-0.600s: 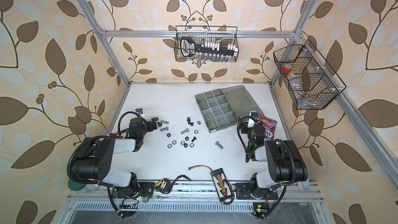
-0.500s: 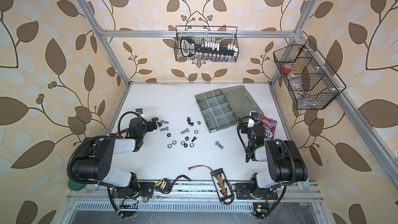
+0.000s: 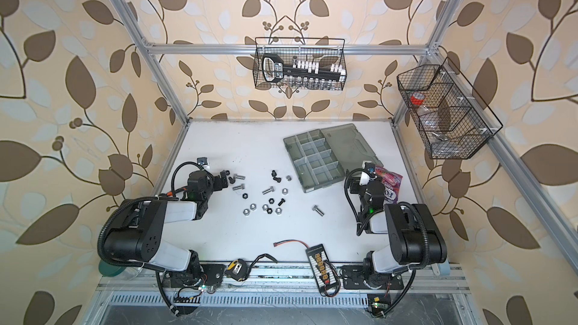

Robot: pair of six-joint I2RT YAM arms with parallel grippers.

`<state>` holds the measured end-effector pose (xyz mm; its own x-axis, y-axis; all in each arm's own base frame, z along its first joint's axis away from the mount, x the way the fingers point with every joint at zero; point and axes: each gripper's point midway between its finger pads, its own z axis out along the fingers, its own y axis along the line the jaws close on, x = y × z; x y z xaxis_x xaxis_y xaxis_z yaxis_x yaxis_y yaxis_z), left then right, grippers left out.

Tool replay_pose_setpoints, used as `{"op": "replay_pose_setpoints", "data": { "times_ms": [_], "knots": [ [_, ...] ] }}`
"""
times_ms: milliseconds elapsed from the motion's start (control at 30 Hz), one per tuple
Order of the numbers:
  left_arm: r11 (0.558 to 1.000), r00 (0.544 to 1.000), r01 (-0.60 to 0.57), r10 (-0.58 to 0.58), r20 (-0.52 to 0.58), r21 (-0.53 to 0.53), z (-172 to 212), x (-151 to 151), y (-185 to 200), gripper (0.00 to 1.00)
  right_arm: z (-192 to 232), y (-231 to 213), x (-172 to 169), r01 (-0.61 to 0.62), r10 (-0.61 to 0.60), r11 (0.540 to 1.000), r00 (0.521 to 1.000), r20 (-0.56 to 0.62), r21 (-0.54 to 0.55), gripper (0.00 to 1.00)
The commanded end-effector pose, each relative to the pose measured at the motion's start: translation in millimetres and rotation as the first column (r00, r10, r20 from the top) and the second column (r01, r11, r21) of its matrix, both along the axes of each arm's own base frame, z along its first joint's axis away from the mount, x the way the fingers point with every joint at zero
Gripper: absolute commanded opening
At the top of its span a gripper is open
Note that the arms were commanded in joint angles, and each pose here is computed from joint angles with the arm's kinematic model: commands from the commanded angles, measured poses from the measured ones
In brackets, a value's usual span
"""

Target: Sort the screws and nuts into containers

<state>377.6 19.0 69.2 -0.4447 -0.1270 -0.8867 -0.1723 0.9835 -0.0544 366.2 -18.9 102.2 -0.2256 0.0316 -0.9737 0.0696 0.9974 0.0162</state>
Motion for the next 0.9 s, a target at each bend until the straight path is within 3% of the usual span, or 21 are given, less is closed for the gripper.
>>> {"op": "replay_pose_setpoints", "data": {
  "times_ms": [0, 867],
  "knots": [
    [1.000, 0.999, -0.007, 0.007, 0.031, 0.010, 7.6, 2.8, 0.8, 0.99, 12.9, 2.4, 7.3, -0.008, 0.008, 1.000, 0.999, 0.040, 0.008, 1.00],
    [1.000, 0.999, -0.006, 0.005, 0.036, 0.007, 8.9, 2.4, 0.4, 0.99, 20.7, -2.3, 11.9, 0.018, -0.018, 1.000, 1.000, 0.020, 0.013, 1.00]
  ]
}}
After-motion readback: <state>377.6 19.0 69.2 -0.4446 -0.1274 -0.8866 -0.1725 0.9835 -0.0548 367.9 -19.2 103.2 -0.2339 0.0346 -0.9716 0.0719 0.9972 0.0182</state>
